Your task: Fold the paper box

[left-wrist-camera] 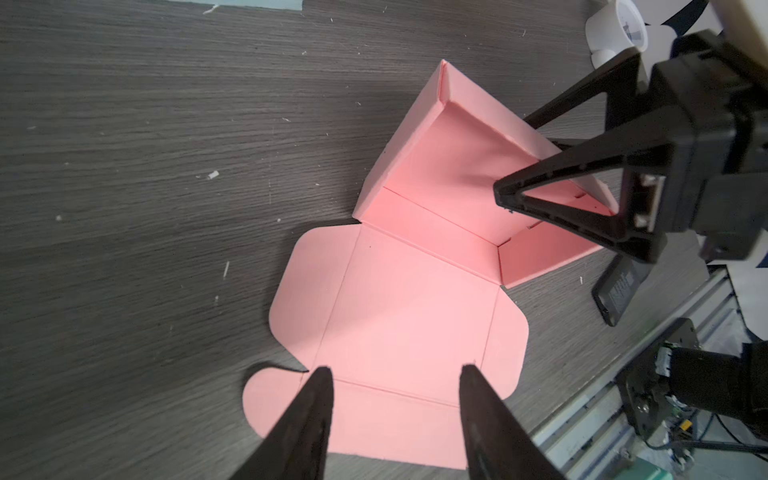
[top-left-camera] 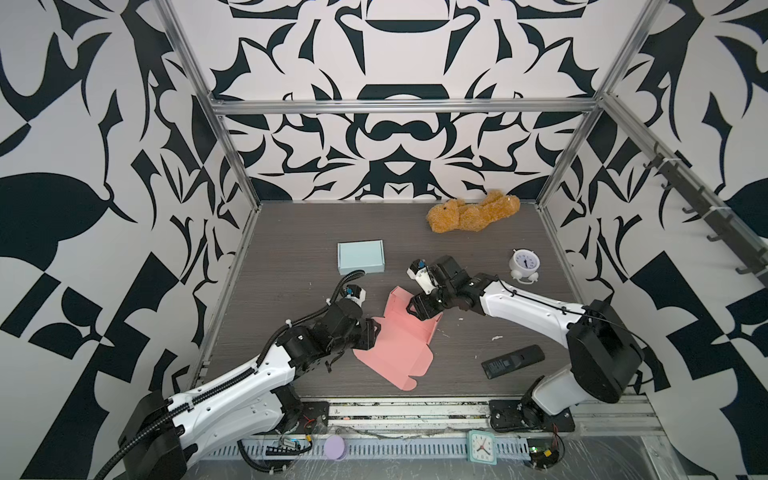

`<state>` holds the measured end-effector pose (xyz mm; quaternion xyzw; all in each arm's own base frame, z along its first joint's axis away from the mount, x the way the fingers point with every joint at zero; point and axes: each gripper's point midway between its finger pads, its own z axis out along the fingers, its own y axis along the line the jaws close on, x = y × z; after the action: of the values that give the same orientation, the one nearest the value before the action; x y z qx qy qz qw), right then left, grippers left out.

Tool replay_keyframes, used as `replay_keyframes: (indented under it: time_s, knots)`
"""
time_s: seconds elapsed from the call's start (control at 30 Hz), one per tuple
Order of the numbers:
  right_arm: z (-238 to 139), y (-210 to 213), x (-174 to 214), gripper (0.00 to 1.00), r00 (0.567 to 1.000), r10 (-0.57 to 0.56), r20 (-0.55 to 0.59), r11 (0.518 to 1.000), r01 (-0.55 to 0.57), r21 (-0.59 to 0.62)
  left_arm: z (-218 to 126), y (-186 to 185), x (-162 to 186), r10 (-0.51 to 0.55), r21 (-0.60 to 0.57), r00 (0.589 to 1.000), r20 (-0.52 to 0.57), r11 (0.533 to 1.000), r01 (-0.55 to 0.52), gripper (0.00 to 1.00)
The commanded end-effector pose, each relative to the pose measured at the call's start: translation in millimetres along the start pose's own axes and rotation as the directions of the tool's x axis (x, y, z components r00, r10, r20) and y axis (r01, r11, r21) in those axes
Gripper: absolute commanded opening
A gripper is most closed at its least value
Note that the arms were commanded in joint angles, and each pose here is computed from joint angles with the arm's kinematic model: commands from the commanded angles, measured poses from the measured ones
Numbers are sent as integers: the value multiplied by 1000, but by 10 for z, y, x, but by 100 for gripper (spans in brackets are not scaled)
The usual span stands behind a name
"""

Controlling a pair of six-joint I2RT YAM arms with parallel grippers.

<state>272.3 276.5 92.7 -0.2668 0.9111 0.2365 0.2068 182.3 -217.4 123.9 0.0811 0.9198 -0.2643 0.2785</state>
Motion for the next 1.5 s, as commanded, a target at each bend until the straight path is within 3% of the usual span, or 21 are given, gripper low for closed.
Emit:
replay_keyframes:
  time_s: [0.0,1.47]
  knots:
    - [-66,44,-198,66,998,-6,57,999,8,-34,-95,-3,26,-30,-11,999,-27,1000,30,54]
    - [210,-521,39,65,989,148,25,988,-147,-37,-54,216,322,-225,-30,970,-93,974,223,60]
